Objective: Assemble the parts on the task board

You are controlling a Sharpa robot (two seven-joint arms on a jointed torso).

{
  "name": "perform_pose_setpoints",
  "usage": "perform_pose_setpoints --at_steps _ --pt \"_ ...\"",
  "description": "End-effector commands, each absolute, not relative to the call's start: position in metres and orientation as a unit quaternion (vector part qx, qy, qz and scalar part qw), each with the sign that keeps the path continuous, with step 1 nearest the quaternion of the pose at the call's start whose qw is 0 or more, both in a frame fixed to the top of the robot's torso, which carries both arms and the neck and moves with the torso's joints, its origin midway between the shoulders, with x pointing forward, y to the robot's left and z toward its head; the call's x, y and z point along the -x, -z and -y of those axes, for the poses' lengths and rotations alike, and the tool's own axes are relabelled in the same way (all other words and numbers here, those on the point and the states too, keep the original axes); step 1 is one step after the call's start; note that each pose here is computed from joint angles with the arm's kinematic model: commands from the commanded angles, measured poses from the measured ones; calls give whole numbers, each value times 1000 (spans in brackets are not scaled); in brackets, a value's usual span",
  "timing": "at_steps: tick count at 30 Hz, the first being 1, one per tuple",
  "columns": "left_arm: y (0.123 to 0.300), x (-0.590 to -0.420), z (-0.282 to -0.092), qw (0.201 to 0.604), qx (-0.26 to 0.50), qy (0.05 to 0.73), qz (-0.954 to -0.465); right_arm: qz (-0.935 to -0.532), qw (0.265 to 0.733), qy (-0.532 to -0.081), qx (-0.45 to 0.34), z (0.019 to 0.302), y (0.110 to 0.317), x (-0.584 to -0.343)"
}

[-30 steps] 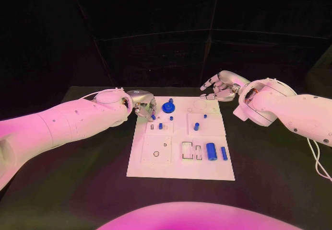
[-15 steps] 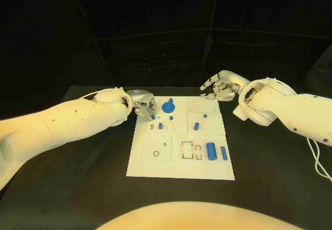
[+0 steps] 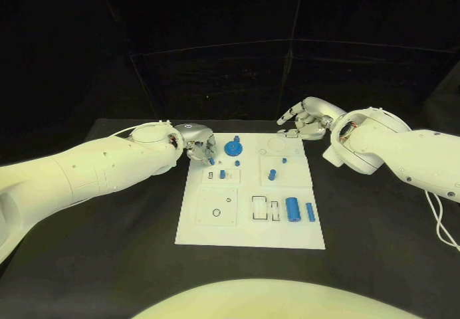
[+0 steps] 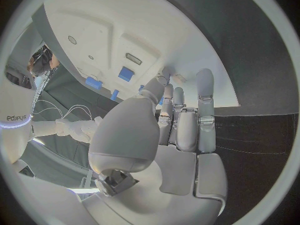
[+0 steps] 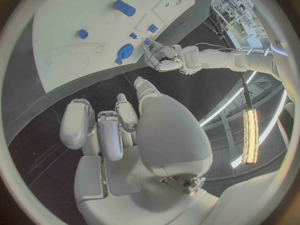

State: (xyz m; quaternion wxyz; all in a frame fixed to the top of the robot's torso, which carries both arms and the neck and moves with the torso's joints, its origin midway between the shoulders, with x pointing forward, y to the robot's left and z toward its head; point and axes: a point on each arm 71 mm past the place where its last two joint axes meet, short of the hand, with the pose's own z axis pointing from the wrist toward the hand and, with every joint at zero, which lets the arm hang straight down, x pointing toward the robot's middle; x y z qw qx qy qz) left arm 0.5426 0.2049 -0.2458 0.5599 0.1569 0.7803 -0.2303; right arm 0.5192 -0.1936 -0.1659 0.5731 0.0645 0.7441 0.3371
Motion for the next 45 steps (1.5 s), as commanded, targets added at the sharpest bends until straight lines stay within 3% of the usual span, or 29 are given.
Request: perform_pose_setpoints --at_steps 1,45 --pt "244 -544 -206 564 -152 227 -779 -744 572 -338 -61 193 165 -519" --pt "243 -545 -209 566 -138 234 -779 -745 572 -338 -61 192 165 -520"
